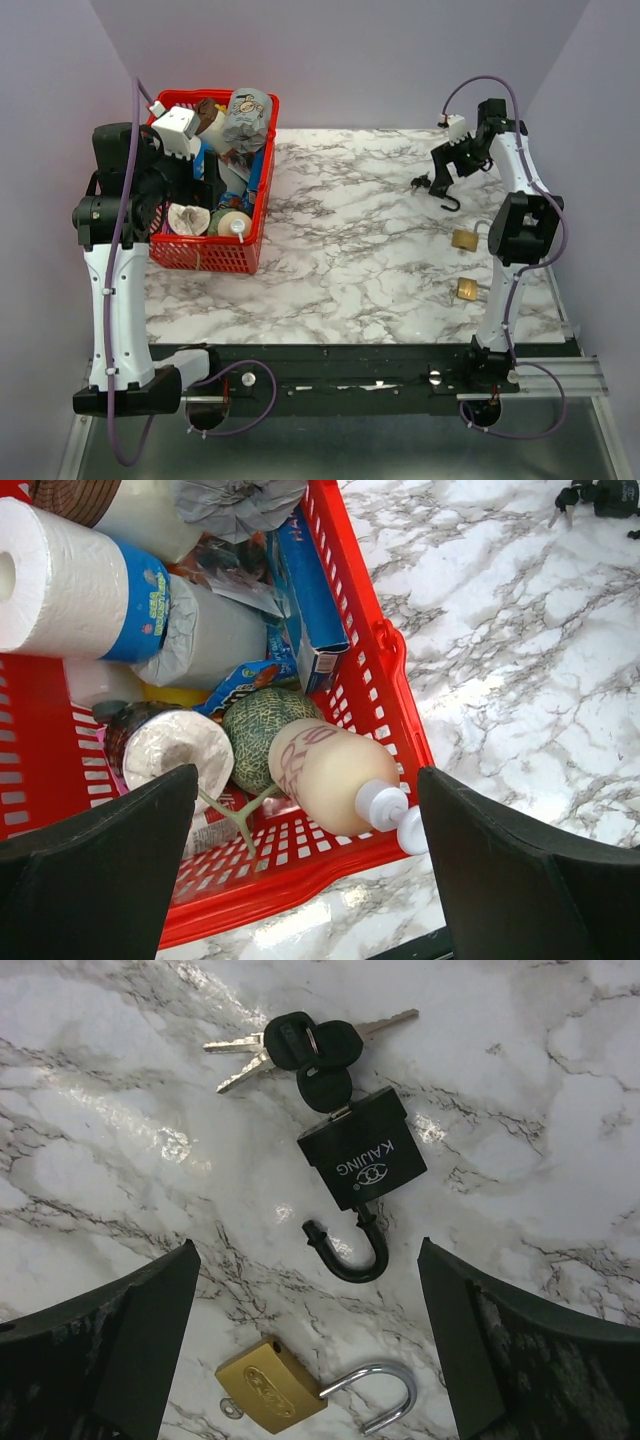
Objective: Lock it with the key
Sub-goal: Pick up the lock from the center of the board.
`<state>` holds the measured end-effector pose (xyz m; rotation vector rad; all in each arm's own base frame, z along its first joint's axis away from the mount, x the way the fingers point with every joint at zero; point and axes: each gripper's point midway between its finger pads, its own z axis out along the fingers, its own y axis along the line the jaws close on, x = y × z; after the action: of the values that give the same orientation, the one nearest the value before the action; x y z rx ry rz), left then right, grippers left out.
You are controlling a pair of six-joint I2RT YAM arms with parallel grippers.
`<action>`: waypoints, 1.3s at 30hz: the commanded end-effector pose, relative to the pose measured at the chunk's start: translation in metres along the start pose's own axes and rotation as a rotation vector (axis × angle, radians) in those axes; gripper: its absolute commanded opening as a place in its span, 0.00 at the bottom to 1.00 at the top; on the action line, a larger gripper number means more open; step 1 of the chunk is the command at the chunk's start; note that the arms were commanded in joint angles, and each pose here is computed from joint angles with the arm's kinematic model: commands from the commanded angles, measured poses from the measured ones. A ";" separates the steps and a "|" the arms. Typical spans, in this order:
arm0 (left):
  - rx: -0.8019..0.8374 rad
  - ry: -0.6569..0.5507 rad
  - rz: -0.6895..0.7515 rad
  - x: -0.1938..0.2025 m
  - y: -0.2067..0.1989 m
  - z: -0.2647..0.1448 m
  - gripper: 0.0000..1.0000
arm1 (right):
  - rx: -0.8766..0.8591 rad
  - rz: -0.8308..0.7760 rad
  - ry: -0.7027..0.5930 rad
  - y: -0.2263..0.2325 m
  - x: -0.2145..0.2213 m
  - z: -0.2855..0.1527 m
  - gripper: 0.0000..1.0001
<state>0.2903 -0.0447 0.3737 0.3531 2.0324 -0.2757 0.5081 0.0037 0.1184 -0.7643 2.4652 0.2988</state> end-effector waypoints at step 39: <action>0.037 0.037 0.037 0.010 -0.004 0.002 0.99 | -0.192 -0.200 0.192 0.034 0.045 0.075 0.80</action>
<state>0.2907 -0.0487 0.3625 0.4055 2.0569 -0.2995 0.5263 0.0242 0.0265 -1.0769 2.4916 0.2947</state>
